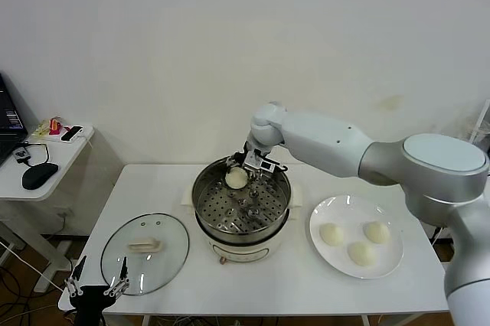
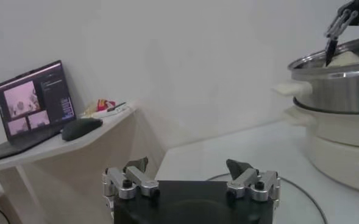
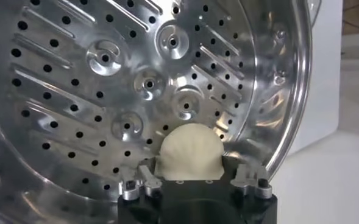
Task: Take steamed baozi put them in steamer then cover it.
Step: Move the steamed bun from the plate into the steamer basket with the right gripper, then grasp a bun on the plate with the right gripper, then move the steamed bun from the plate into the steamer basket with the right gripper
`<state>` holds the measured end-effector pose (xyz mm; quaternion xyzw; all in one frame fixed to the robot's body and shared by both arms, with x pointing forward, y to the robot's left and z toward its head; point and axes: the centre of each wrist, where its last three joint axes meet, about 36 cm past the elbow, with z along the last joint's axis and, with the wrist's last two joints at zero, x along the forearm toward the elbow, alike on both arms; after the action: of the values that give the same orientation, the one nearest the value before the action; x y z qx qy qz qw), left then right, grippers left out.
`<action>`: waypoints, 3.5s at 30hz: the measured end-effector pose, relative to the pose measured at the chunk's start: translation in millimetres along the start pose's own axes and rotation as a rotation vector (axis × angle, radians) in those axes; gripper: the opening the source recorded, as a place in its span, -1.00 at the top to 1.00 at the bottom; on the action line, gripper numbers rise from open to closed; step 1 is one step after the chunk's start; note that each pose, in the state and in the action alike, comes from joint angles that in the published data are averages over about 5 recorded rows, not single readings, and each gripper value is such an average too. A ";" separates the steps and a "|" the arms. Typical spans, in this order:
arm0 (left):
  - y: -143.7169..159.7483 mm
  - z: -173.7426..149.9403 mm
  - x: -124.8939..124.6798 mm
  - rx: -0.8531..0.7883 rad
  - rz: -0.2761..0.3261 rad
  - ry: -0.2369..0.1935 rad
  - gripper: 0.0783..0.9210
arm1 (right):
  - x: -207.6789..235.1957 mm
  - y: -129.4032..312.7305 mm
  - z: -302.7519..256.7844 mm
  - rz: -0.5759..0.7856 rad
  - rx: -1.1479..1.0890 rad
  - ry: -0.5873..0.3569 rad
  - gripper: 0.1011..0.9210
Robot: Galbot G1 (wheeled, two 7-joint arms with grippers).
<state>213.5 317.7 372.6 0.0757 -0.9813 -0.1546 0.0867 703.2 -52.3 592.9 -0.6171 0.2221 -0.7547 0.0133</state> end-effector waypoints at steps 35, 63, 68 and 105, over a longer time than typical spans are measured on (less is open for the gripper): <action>11.1 -18.6 -24.6 -0.016 0.035 -0.056 -0.77 | 134.7 232.9 -19.0 -0.003 -0.893 0.154 -0.76; 21.1 -16.1 -28.3 -0.036 0.014 -0.038 -0.77 | 7.5 317.2 -48.3 -0.120 -1.053 0.108 -0.76; 23.6 -15.0 -28.5 -0.041 0.007 -0.035 -0.77 | -10.3 317.2 -48.0 -0.131 -1.061 0.103 -0.76; 20.5 -21.1 -29.4 -0.036 0.013 -0.051 -0.77 | 58.7 285.7 -11.3 -0.097 -1.091 0.132 -0.28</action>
<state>243.6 336.0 394.5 0.0637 -0.9807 -0.1736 0.0640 606.0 -323.4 545.2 -0.4954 0.5528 -0.5669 -0.3571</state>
